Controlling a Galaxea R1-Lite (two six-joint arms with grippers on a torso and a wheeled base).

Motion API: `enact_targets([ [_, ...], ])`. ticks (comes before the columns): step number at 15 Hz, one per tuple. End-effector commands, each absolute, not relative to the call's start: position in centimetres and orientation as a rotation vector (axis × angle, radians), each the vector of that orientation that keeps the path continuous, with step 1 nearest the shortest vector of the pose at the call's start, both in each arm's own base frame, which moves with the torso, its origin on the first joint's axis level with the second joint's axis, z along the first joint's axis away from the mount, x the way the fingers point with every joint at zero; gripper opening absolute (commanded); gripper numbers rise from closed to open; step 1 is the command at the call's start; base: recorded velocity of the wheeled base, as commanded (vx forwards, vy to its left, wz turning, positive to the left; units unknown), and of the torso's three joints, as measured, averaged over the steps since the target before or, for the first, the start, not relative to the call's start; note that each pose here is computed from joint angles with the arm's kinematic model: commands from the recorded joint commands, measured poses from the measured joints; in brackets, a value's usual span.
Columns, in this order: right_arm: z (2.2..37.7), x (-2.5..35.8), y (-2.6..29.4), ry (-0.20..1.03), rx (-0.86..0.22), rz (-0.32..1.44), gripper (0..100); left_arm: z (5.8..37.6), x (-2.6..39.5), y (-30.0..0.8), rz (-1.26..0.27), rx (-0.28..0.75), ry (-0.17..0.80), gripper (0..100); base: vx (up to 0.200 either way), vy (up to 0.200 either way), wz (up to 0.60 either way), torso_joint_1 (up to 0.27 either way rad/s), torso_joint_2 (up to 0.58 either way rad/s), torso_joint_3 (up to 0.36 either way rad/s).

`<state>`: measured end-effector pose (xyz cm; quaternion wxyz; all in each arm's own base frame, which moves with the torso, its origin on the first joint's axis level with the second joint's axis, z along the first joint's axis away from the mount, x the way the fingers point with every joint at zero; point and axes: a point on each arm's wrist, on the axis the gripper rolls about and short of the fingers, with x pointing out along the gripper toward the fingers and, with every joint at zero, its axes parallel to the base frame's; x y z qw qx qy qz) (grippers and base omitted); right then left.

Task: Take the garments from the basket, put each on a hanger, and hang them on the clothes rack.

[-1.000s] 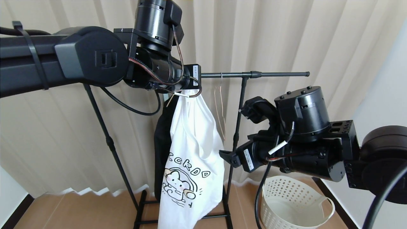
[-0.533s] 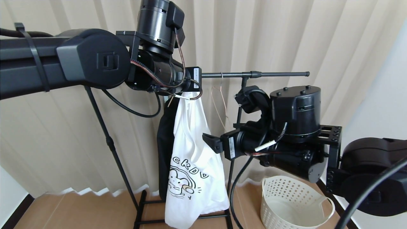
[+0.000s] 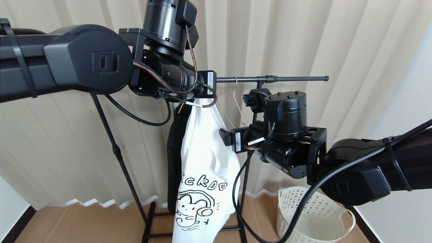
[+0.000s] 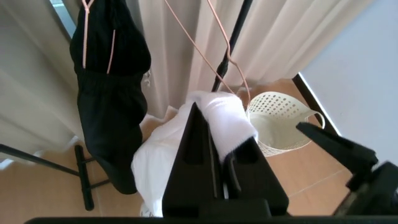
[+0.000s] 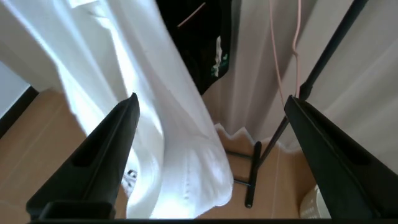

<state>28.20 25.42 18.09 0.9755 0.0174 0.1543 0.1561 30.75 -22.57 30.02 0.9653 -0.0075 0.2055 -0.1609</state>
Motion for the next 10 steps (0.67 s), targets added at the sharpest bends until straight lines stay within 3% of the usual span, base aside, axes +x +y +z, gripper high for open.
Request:
enact_targets([
  [1,17.4,29.3,24.8,0.323,0.018,0.284,100,30.2,30.0,-22.4,-0.336,-0.002,0.418,0,0.0,0.0,0.0,0.0,0.0,0.0],
  [10,16.9,30.1,23.7,0.335,-0.008,0.258,100,29.5,28.9,-22.1,-0.365,0.057,0.446,0,0.0,0.0,0.0,0.0,0.0,0.0],
])
